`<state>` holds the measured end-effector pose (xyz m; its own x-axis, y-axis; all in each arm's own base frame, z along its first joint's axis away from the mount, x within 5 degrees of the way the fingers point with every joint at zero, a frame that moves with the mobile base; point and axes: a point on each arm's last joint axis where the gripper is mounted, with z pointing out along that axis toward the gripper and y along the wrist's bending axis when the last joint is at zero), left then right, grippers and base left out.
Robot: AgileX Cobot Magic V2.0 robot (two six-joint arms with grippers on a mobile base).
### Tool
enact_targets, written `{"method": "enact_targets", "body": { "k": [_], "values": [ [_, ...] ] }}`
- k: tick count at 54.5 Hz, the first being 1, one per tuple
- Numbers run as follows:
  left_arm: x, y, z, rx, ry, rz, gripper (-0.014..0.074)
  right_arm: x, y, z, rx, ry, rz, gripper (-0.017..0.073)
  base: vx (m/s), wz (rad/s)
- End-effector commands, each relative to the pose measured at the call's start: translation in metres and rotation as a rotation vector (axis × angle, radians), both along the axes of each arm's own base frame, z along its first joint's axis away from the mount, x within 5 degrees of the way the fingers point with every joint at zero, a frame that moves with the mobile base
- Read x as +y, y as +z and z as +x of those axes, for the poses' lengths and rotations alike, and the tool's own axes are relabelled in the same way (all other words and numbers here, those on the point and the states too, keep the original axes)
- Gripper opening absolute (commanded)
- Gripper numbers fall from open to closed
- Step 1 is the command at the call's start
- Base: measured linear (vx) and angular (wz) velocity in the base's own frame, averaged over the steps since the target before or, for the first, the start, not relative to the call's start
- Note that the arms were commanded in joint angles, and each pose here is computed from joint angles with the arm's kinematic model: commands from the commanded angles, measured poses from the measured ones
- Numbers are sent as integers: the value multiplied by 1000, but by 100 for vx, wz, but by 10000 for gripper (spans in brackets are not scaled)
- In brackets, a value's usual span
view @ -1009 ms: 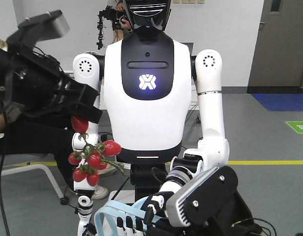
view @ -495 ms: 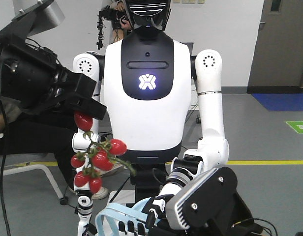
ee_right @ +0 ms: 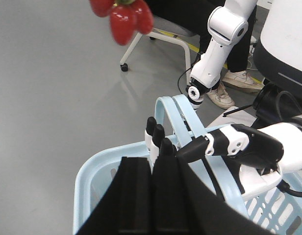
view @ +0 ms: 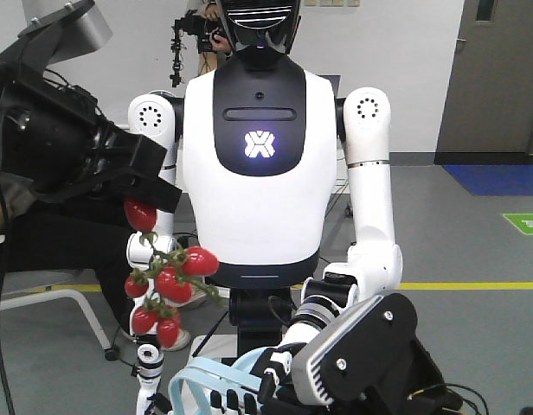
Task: Pick snacks and fruit into basket
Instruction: 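Raise the open right gripper away from the basket, then lower the left gripper with the chili peppers toward the basket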
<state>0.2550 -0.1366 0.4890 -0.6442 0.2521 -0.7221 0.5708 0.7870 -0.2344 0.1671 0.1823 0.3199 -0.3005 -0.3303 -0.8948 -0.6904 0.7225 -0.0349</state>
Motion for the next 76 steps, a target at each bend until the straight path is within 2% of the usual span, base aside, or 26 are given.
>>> {"method": "enact_targets", "body": {
  "k": [1,10,27,34,48,63,76],
  "values": [
    [4,10,-12,-45,5,-37,2,0,21,-2,-89,30,65,-8,0,0],
    [2,-20,-6,10,23,-23,2,-1,20,-2,-87,27,60,-8,0,0],
    [7,-59,-10,-40,115,-104,2,-2,19,-1,-83,21,43,-8,0,0],
    [6,-79,-9,-15,143,-149,2,-2,19,-1,-82,21,42,-8,0,0],
    [4,-124,-7,63,164,-149,2,-2,19,-1,-80,19,39,-8,0,0],
    [1,-139,-7,65,163,-211,2,-2,19,-1,-80,19,39,-8,0,0],
    [2,-136,-9,41,153,-215,2,-2,19,-1,-80,19,39,-8,0,0]
  ]
}}
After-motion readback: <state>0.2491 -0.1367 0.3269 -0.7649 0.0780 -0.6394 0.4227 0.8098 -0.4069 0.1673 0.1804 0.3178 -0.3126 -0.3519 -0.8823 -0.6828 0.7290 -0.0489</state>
